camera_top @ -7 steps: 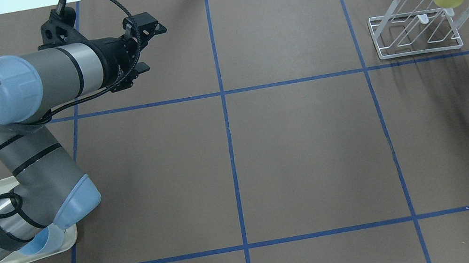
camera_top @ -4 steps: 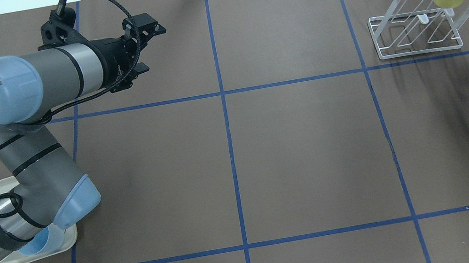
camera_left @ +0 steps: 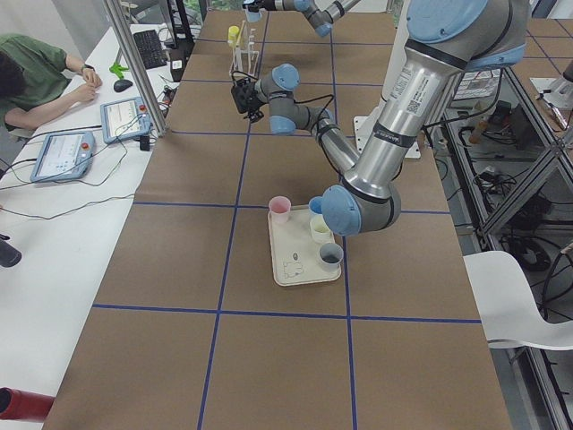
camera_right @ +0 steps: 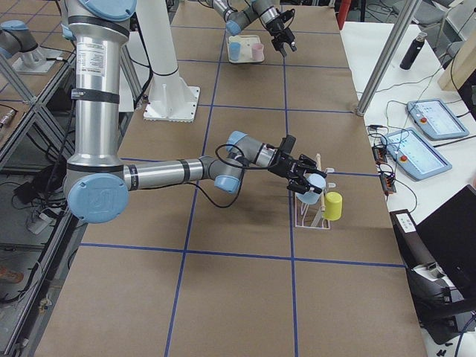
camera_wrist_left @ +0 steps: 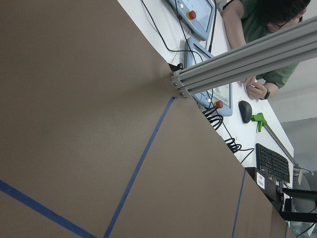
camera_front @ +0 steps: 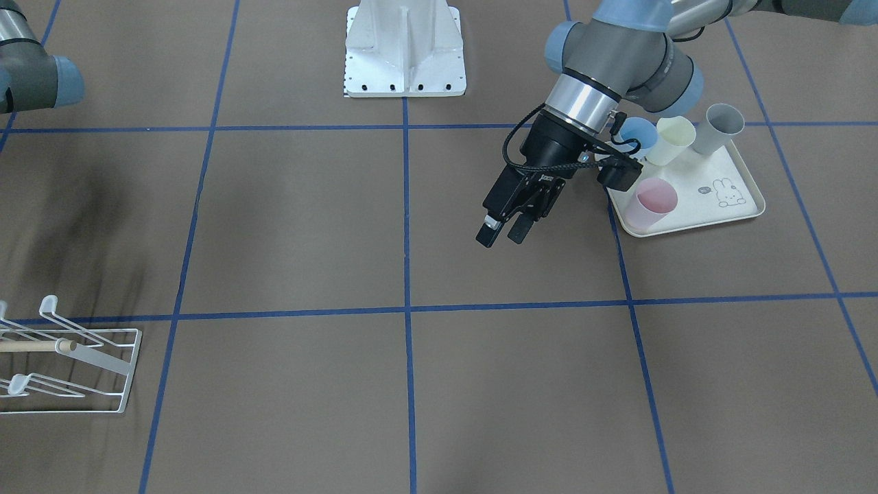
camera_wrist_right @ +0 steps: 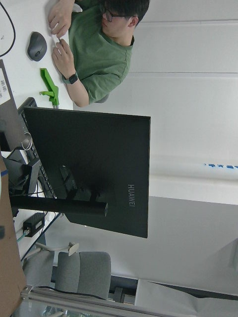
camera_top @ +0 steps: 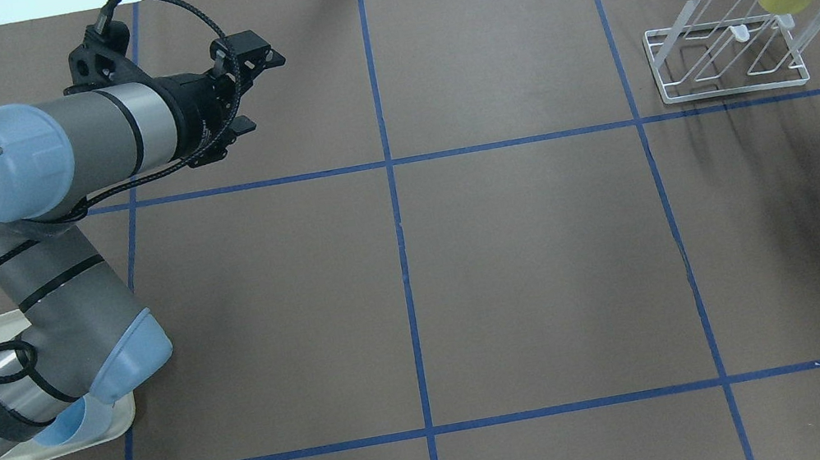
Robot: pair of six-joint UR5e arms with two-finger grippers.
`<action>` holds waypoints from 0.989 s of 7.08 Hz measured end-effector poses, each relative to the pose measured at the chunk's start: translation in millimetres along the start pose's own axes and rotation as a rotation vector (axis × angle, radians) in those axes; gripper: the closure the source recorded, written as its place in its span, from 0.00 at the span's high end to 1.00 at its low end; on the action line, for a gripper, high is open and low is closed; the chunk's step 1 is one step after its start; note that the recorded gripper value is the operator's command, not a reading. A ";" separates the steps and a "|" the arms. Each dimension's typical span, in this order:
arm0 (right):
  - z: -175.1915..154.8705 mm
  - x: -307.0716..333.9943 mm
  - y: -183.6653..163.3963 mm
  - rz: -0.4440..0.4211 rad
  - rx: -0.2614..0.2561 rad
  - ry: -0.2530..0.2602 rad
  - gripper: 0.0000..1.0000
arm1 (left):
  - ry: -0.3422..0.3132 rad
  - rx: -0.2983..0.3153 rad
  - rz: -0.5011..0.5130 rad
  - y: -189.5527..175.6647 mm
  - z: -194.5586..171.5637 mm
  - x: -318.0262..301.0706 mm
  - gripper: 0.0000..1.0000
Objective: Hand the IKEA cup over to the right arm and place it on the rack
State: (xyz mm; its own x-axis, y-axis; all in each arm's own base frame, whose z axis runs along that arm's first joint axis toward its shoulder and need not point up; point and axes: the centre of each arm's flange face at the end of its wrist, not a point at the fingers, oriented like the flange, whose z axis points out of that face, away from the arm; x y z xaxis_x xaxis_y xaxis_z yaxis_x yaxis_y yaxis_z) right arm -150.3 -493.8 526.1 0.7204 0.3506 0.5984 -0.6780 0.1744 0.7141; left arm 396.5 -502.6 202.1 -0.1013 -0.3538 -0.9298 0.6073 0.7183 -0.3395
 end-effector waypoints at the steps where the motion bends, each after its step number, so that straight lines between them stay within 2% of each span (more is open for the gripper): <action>1: -3.4 -4.5 6.0 0.001 0.002 -0.005 0.00 | -0.001 0.000 0.000 -2.3 -0.5 -6.6 1.00; 4: -7.9 -17.9 15.1 -0.006 0.009 -0.014 0.00 | 0.001 -0.001 -0.002 -7.7 0.1 -22.6 1.00; 7: 1.6 -26.6 26.0 -0.019 0.005 -0.009 0.00 | 0.000 -0.002 -0.001 -7.1 0.8 -23.6 1.00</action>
State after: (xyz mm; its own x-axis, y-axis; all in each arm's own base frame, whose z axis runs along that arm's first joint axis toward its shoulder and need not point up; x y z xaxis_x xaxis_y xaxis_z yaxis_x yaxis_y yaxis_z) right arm -186.8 -500.0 529.3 0.7348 0.3389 0.5876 -0.6631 0.1767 0.7273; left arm 395.3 -499.8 226.6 -0.1025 -0.3545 -0.9294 0.6054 0.7192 -0.3411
